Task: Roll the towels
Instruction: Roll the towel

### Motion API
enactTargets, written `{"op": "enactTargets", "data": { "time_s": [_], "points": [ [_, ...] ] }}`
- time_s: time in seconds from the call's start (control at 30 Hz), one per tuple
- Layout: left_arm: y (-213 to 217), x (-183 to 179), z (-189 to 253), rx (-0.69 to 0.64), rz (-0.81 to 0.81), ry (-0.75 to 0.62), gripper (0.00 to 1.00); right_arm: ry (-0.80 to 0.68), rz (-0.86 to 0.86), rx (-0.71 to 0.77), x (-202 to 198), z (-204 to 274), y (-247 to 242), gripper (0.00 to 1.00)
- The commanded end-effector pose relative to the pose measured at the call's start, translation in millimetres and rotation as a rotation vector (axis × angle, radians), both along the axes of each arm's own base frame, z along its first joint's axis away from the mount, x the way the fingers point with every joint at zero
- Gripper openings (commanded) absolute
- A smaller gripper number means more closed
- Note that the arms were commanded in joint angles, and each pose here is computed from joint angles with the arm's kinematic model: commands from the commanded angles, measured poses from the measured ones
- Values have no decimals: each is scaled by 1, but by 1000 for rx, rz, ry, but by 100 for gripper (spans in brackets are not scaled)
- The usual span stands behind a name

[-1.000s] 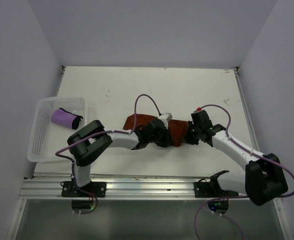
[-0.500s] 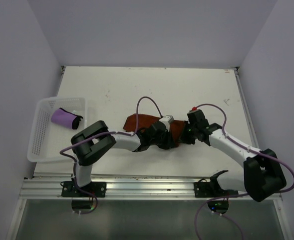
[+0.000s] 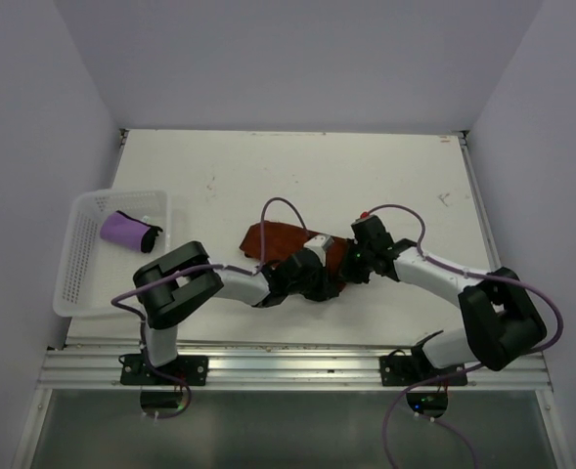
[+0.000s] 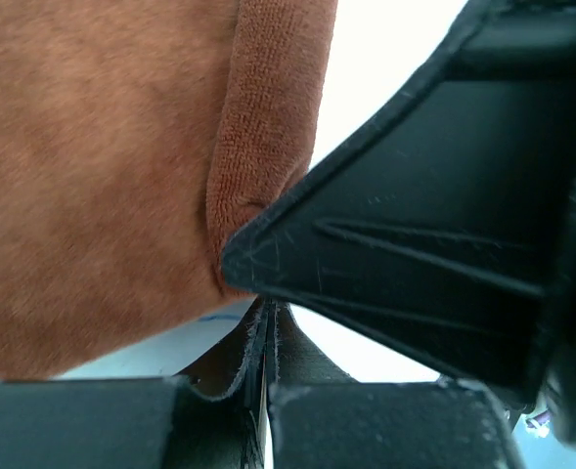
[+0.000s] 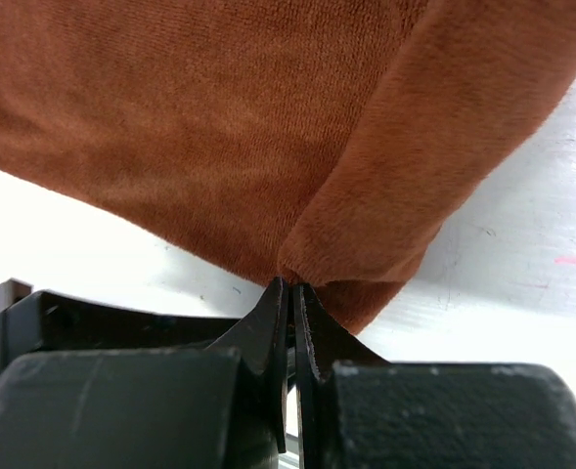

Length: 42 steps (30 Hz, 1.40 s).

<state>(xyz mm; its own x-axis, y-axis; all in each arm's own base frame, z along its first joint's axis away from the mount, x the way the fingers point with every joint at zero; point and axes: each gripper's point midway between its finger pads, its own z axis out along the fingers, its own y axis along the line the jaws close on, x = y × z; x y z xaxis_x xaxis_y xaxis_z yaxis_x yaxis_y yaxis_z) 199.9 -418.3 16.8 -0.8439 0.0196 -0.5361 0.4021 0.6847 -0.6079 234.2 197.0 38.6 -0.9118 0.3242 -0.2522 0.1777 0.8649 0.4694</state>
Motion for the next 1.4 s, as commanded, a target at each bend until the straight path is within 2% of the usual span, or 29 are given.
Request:
{"op": "enactTargets", "data": {
  "time_s": [0.0, 0.43, 0.63, 0.8, 0.87, 0.9, 1.03, 1.2, 1.37],
  "points": [
    [11, 2, 3, 12, 44, -25, 0, -7, 13, 38, 6, 2, 14, 0],
    [61, 11, 38, 32, 219, -104, 0, 27, 48, -36, -4, -24, 9, 0],
    [56, 23, 66, -12, 236, -149, 0, 39, 49, -69, -9, -35, 3, 1],
    [44, 35, 71, -47, 220, -137, 0, 31, 33, -90, -13, -40, -4, 20],
    [42, 38, 70, -55, 216, -126, 0, 14, 32, -88, -14, -40, -6, 23],
    [43, 44, 72, -63, 227, -127, 0, -14, 28, -81, -12, -37, -6, 29],
    [45, 58, 71, -67, 228, -108, 0, -120, 18, -74, -8, -36, -13, 41],
    [55, 84, 71, -69, 261, -99, 0, -192, 30, -54, -4, -36, -13, 45],
    [57, 94, 82, -85, 256, -136, 0, -235, -1, -32, -2, -32, -14, 58]
  ]
}}
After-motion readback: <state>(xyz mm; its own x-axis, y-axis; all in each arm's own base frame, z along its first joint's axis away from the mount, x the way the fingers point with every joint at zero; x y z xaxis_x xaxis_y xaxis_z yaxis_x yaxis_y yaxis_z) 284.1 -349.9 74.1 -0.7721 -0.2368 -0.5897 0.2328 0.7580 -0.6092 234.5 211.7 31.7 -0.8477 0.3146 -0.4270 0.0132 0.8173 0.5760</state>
